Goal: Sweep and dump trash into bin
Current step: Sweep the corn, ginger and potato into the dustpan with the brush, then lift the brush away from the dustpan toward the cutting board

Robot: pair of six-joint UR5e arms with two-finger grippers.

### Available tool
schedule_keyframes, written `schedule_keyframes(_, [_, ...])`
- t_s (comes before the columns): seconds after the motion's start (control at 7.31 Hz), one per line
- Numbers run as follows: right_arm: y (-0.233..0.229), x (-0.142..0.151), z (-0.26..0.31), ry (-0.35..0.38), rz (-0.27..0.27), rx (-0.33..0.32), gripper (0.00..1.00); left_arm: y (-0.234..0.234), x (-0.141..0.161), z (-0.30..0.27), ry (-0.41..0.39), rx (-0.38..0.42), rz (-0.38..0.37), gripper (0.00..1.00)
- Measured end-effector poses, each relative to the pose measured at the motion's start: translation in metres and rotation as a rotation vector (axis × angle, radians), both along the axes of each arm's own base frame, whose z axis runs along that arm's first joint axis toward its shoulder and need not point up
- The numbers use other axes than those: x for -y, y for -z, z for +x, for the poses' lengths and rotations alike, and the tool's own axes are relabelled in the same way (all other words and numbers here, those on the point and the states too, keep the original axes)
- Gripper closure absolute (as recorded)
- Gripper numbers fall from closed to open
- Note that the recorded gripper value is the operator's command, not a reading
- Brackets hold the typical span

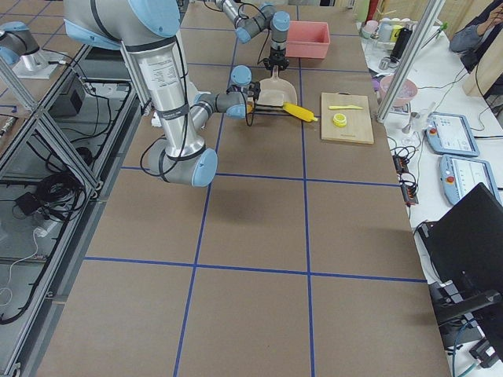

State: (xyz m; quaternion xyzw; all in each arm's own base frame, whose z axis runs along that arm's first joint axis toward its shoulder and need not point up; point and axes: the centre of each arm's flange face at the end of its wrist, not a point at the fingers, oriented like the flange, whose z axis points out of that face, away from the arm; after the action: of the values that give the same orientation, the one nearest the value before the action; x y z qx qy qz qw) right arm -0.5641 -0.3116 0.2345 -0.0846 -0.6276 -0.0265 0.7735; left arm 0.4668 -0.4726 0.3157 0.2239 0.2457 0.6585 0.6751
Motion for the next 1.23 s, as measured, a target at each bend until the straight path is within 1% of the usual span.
schedule_keyframes(0.14, [0.001, 0.02, 0.018, 0.005, -0.007, -0.008, 1.0, 0.0, 0.0, 0.0, 0.0, 0.0, 0.0, 1.0])
schedule_keyframes(0.27, [-0.007, 0.043, 0.041, 0.011, 0.004, -0.014, 1.0, 0.0, 0.0, -0.001, 0.001, 0.0, 0.0, 1.0])
schedule_keyframes(0.41, [-0.018, 0.066, 0.063, 0.022, 0.047, -0.016, 1.0, 0.0, 0.0, -0.001, 0.002, 0.0, 0.0, 1.0])
schedule_keyframes(0.55, [-0.033, 0.089, 0.081, 0.03, 0.125, -0.018, 1.0, -0.001, 0.001, -0.003, 0.003, 0.001, 0.0, 1.0])
schedule_keyframes(0.68, [-0.05, 0.111, 0.093, 0.042, 0.234, -0.022, 1.0, -0.002, 0.0, -0.004, 0.004, 0.001, 0.0, 1.0])
schedule_keyframes(0.82, [-0.068, 0.129, 0.099, 0.074, 0.354, -0.024, 1.0, -0.002, 0.0, -0.005, 0.004, 0.0, 0.0, 1.0])
schedule_keyframes(0.96, [-0.088, 0.148, 0.101, 0.112, 0.458, -0.028, 1.0, -0.003, 0.0, -0.005, 0.004, 0.001, 0.0, 1.0])
schedule_keyframes(1.1, [-0.106, 0.172, 0.105, 0.147, 0.531, -0.031, 1.0, -0.003, 0.0, -0.005, 0.004, 0.001, -0.001, 1.0])
schedule_keyframes(1.23, [-0.121, 0.2, 0.111, 0.179, 0.574, -0.028, 1.0, -0.005, 0.0, -0.005, 0.004, 0.002, -0.002, 1.0])
